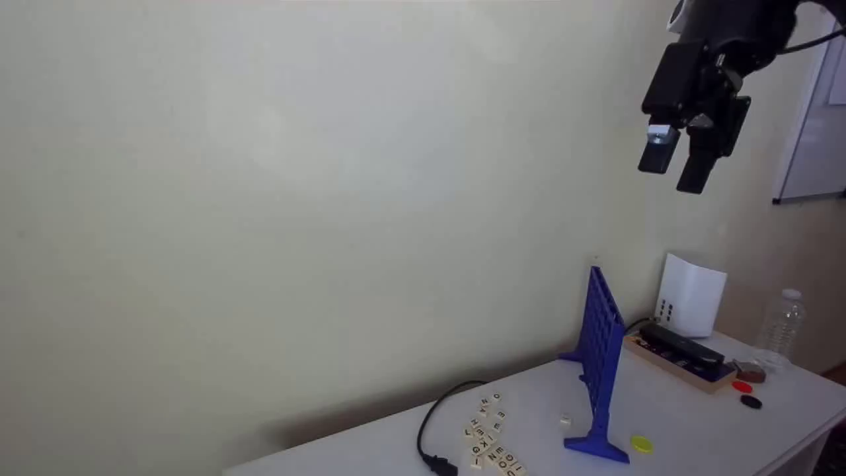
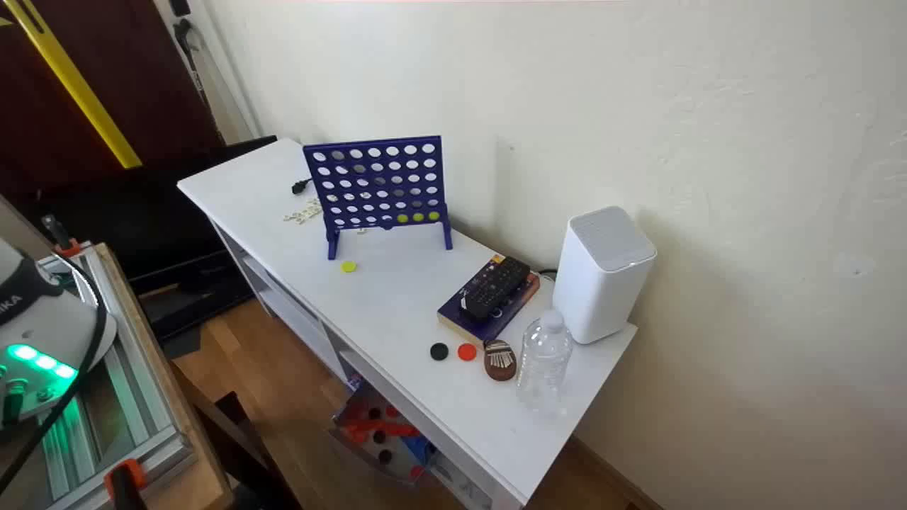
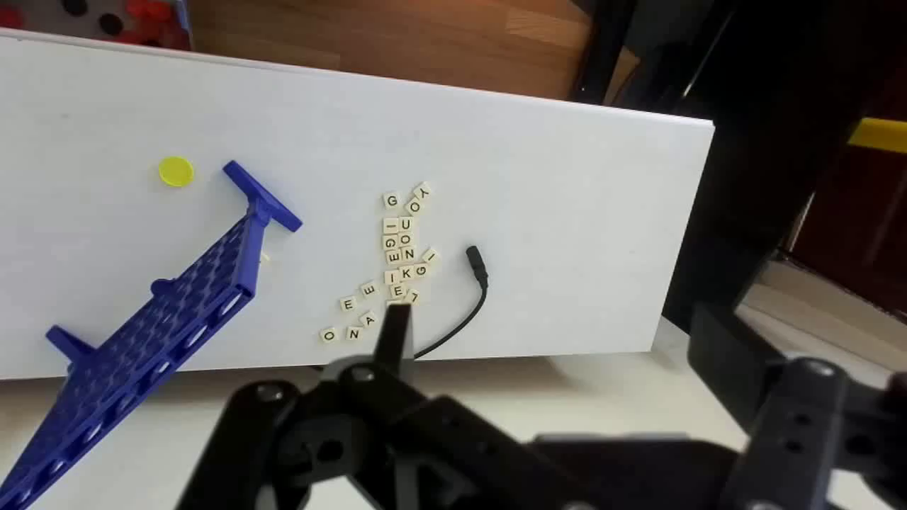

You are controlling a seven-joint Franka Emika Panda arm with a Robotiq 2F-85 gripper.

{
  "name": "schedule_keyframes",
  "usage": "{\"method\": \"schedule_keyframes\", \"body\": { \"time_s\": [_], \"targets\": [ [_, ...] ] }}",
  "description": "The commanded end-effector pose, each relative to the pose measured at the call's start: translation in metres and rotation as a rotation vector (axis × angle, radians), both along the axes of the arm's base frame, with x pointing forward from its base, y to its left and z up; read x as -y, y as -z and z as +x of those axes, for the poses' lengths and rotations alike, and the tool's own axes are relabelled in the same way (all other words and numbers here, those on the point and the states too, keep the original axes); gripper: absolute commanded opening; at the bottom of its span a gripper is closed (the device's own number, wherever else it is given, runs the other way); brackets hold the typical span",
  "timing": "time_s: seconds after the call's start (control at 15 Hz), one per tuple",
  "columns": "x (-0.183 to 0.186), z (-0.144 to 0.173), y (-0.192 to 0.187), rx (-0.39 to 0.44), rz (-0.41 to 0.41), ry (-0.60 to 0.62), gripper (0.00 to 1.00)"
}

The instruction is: Put the yellow chip into the connect four game

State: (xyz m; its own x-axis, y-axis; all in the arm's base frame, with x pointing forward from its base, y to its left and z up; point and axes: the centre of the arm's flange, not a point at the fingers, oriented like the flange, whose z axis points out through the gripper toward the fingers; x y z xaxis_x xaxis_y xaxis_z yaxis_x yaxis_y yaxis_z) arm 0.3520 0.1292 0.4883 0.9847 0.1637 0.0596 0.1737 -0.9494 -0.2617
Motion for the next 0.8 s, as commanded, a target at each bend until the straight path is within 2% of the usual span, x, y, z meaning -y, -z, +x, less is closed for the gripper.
{"method": "schedule_keyframes", "body": {
  "time_s": [0.0,0.4,0.73],
  "targets": [
    [0.000,0.000,0.000,0.000,0.000,0.000,1.00],
    [0.000,0.000,0.000,0.000,0.000,0.000,1.00],
    [0.051,0.010,0.013,0.006,-0.047,0.168,1.00]
  ]
}}
